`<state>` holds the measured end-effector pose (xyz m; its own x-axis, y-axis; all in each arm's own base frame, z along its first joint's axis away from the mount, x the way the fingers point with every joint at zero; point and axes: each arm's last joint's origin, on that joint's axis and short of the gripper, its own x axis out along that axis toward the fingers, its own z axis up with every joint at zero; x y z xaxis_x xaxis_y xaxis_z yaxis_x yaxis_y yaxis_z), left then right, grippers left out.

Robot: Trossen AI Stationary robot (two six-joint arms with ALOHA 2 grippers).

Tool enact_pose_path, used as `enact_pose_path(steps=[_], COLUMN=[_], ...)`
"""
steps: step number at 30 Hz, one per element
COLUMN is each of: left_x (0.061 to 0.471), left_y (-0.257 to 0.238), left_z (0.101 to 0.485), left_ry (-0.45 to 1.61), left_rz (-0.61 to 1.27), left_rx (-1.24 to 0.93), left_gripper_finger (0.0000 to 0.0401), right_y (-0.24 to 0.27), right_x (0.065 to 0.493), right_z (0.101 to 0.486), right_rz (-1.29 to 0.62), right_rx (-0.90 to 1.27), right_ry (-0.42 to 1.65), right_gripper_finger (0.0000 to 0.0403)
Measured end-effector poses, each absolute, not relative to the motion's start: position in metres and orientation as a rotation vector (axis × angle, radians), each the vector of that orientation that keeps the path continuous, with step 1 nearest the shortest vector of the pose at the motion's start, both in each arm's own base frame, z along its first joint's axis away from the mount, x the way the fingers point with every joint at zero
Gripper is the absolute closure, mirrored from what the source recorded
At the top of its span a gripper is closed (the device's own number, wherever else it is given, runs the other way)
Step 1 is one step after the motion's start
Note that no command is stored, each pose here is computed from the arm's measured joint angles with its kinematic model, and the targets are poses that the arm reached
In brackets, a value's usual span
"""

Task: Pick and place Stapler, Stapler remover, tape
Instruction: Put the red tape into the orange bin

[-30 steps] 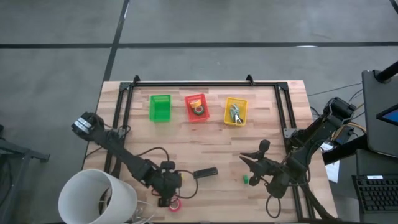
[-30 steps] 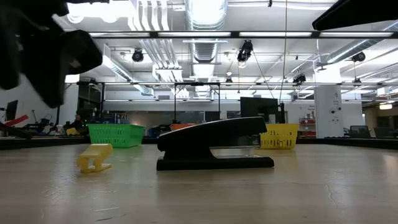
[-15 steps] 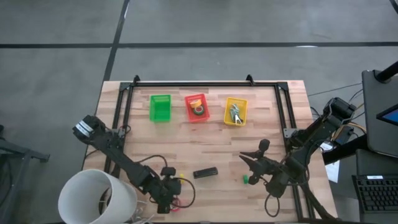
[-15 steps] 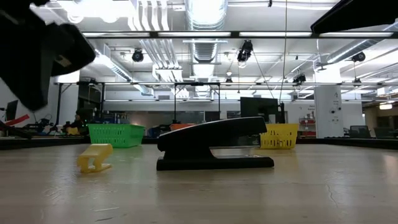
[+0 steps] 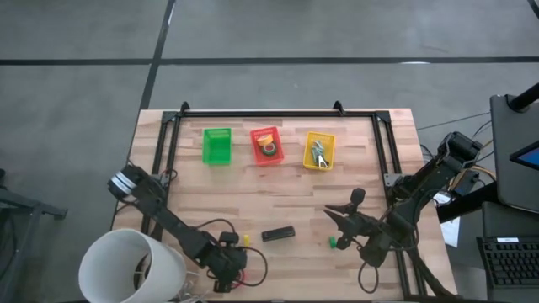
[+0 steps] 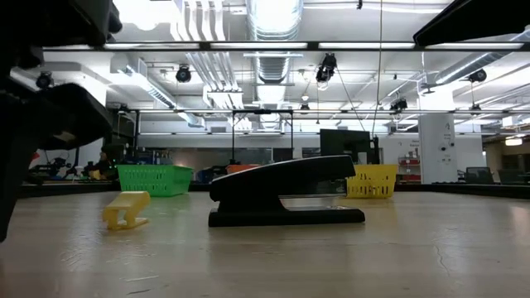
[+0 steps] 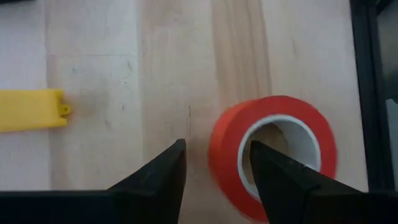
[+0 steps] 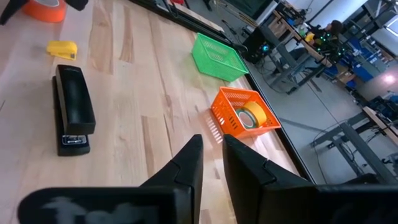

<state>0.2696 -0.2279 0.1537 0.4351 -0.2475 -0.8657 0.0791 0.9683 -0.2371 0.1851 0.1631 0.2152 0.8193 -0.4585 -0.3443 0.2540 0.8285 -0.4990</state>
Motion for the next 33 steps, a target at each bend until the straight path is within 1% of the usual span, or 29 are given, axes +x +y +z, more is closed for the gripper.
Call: enact_pose_path(steps=[4,12,14,18,22,24,26,29,33], left_x=[0.271,0.275,0.279,0.289,0.302,0.309,0.315,0.323,0.333], left_y=[-0.228,-0.227,-0.226,-0.223,-0.217,-0.212,-0.206,-0.194,-0.173], left_z=[0.151,0.153,0.156,0.165,0.176,0.181,0.185,0.19,0.195], left_ry=[1.106,1.095,1.083,1.025,0.918,0.86,0.819,0.743,0.623], left_rz=[-0.192,-0.179,-0.172,-0.131,-0.016,0.053,0.107,0.201,0.434], left_rx=[-0.179,-0.196,-0.204,-0.212,-0.195,-0.183,-0.149,-0.028,0.135], left_gripper_finger=[0.0246,0.0343,0.0358,0.0359,0.0331,0.0324,0.0325,0.0338,0.0351], right_y=[0.163,0.162,0.162,0.162,0.161,0.161,0.161,0.161,0.161], right_x=[0.185,0.186,0.187,0.187,0.188,0.188,0.188,0.188,0.188], right_z=[0.215,0.215,0.216,0.216,0.216,0.216,0.216,0.216,0.216], right_rz=[-0.394,-0.399,-0.401,-0.403,-0.404,-0.404,-0.404,-0.405,-0.405], right_rx=[-0.451,-0.447,-0.446,-0.446,-0.446,-0.446,-0.446,-0.445,-0.444], right_ry=[0.472,0.471,0.471,0.471,0.47,0.47,0.47,0.47,0.469], right_gripper_finger=[0.035,0.0351,0.0351,0.0351,0.0351,0.0351,0.0351,0.0351,0.0351])
